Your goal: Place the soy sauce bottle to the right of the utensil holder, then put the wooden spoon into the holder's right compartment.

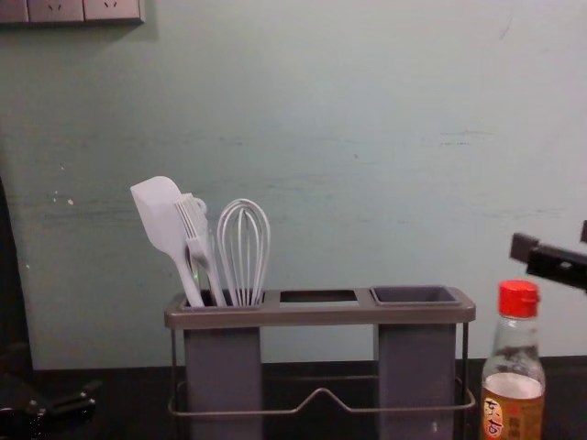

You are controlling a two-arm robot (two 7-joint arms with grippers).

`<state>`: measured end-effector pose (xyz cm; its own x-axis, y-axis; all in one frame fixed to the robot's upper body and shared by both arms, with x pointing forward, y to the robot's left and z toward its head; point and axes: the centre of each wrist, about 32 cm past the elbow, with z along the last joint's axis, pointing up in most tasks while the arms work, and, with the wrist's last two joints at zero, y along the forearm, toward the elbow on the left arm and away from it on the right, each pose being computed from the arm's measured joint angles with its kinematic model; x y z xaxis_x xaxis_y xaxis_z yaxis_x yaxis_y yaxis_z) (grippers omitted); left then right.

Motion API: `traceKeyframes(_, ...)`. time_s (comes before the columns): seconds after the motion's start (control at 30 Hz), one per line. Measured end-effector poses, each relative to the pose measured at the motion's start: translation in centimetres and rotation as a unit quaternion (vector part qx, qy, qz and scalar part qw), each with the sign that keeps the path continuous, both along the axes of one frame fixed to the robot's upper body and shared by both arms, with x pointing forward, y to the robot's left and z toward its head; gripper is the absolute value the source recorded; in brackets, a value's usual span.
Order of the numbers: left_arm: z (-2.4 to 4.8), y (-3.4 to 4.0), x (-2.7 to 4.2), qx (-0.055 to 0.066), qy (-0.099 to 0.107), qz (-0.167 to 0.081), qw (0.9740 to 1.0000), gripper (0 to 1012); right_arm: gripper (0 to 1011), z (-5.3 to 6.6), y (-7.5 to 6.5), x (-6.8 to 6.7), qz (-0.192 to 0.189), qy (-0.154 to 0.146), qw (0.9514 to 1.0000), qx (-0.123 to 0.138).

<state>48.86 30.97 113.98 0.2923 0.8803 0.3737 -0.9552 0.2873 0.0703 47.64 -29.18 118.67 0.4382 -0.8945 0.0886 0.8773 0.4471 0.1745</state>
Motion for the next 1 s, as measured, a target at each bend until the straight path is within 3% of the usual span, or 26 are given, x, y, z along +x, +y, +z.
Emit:
traceKeyframes(0.4, 0.0, 0.0, 0.0, 0.0, 0.0, 0.0, 1.0, 1005, 1002, 0.8, -0.6, -4.0, 0.033, -0.015, 0.9992, -0.016)
traceKeyframes(0.6, 0.0, 0.0, 0.0, 0.0, 0.0, 0.0, 1.0, 1005, 1002, 1.0, 0.1, -5.9, 0.049, 0.026, 0.9957, -0.074)
traceKeyframes(0.7, 0.0, 0.0, 0.0, 0.0, 0.0, 0.0, 1.0, 1005, 1002, 1.0, 0.7, -6.6, 0.058, 0.056, 0.9914, -0.102)
traceKeyframes(0.8, 0.0, 0.0, 0.0, 0.0, 0.0, 0.0, 1.0, 1005, 1002, 0.7, 1.5, -7.3, 0.07, 0.096, 0.9826, -0.143)
traceKeyframes(1.0, 0.0, 0.0, 0.0, 0.0, 0.0, 0.0, 1.0, 1005, 1002, -0.1, 2.6, -7.8, 0.084, 0.143, 0.9688, -0.184)
